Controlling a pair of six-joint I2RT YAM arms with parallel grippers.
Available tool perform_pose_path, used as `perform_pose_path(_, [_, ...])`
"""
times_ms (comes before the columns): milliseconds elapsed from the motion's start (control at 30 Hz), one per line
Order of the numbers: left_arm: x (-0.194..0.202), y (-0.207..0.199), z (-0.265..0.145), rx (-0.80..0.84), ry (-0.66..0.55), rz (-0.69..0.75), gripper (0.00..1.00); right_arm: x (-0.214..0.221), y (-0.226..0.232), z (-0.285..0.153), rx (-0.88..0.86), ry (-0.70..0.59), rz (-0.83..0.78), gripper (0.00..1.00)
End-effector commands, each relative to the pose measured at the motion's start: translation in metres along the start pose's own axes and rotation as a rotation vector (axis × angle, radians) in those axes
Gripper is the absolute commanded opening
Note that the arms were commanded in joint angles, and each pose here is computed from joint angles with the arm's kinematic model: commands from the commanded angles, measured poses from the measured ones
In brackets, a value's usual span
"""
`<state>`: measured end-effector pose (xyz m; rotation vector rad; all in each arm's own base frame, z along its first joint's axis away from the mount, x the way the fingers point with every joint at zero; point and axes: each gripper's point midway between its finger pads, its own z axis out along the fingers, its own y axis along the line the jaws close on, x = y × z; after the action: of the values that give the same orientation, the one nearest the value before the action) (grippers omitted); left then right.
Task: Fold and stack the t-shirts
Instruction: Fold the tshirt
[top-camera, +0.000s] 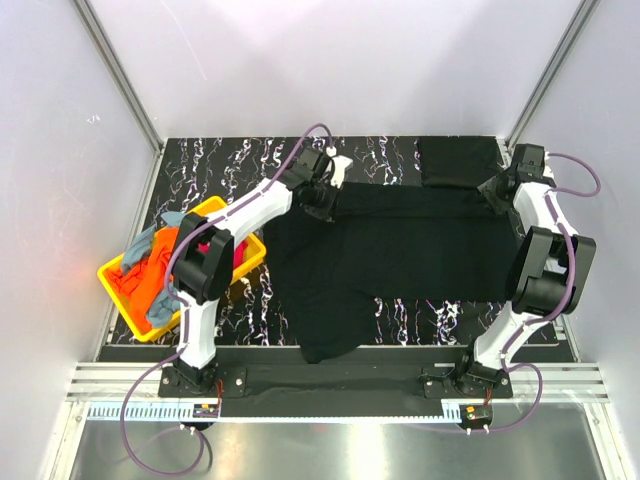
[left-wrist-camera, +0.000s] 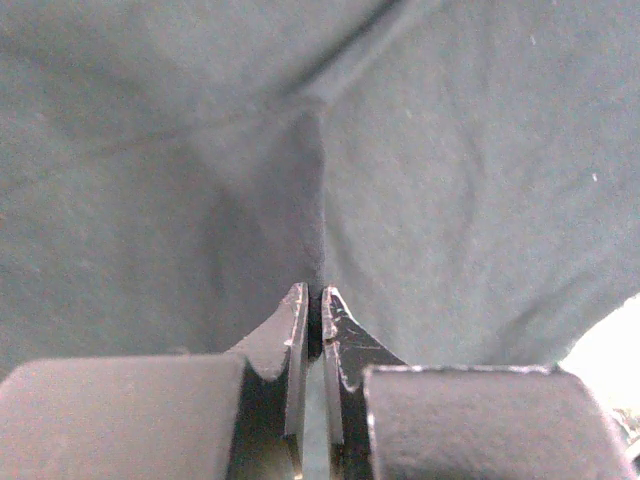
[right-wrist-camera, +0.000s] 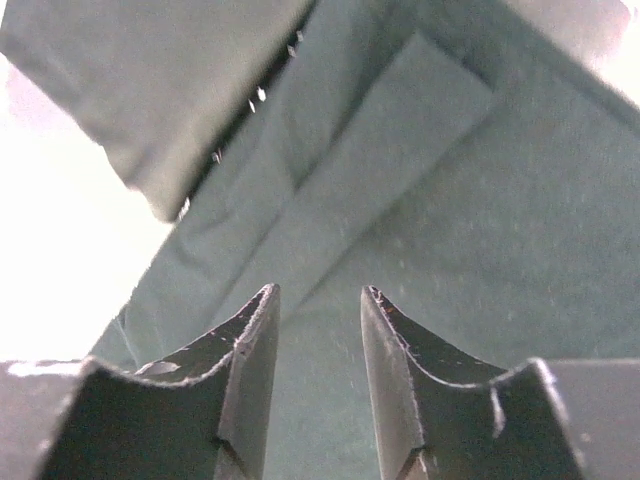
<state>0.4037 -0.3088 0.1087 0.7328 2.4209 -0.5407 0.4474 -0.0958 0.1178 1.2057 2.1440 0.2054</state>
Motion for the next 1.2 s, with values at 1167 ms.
perform_pose_path(1167, [0.060, -0.052, 0.002, -0.055, 0.120, 0.060, 0.00, -0.040, -0.023, 0.107, 0.129, -0.018, 0.006, 0.40])
